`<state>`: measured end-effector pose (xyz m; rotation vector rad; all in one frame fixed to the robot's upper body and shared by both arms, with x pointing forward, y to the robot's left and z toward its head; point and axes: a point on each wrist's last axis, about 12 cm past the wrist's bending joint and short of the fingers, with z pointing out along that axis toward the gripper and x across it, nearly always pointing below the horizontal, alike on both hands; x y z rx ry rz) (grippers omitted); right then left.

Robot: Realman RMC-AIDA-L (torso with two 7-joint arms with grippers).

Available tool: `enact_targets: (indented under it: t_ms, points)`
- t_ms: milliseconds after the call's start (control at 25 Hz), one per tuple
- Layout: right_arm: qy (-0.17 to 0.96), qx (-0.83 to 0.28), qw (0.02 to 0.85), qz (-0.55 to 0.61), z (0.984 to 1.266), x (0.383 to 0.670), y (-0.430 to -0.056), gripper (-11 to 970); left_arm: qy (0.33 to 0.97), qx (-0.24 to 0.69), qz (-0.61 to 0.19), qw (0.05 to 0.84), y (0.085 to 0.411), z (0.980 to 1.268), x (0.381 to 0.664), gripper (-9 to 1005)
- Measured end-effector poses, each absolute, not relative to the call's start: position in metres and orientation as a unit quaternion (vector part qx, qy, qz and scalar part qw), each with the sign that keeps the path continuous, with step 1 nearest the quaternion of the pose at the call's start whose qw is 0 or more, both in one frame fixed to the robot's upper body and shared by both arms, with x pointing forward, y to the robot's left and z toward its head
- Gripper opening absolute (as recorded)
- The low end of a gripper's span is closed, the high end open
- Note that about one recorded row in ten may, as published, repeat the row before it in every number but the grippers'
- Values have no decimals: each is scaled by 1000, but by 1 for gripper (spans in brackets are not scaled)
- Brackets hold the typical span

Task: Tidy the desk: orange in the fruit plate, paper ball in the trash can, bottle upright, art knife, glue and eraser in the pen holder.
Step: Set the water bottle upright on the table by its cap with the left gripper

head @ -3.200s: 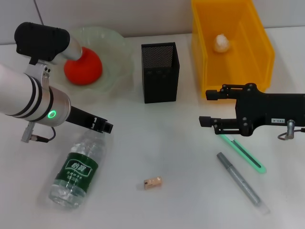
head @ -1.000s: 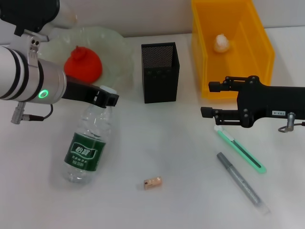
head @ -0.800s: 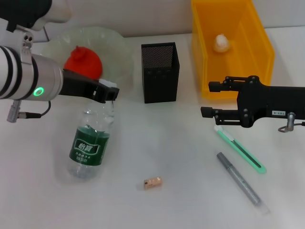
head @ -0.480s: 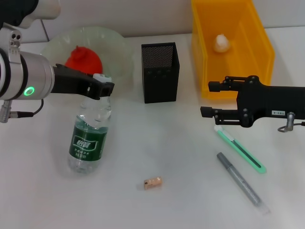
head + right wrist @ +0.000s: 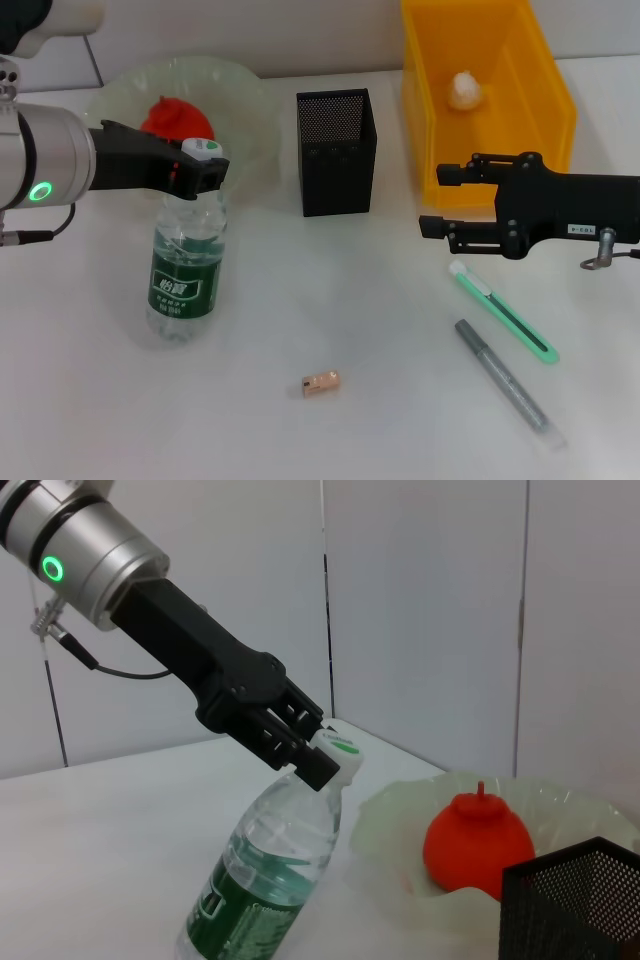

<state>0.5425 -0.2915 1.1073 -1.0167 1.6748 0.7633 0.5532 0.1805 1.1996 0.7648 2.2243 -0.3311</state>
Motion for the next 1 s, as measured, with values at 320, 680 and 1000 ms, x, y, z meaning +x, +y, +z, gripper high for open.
enact_targets:
  t_ms: [320,680,1000]
  points:
    - [689,-412,504,318,1109,544,-291,709,864,296,-125,387,186,1202,549,447]
    - [690,-408,503,321,1109,544,-290,709,861,293,-123,397,190,1203,546,444]
    - [690,-398,511,323,1109,543,-292,710,856,294,-120,408,193,1205,543,442]
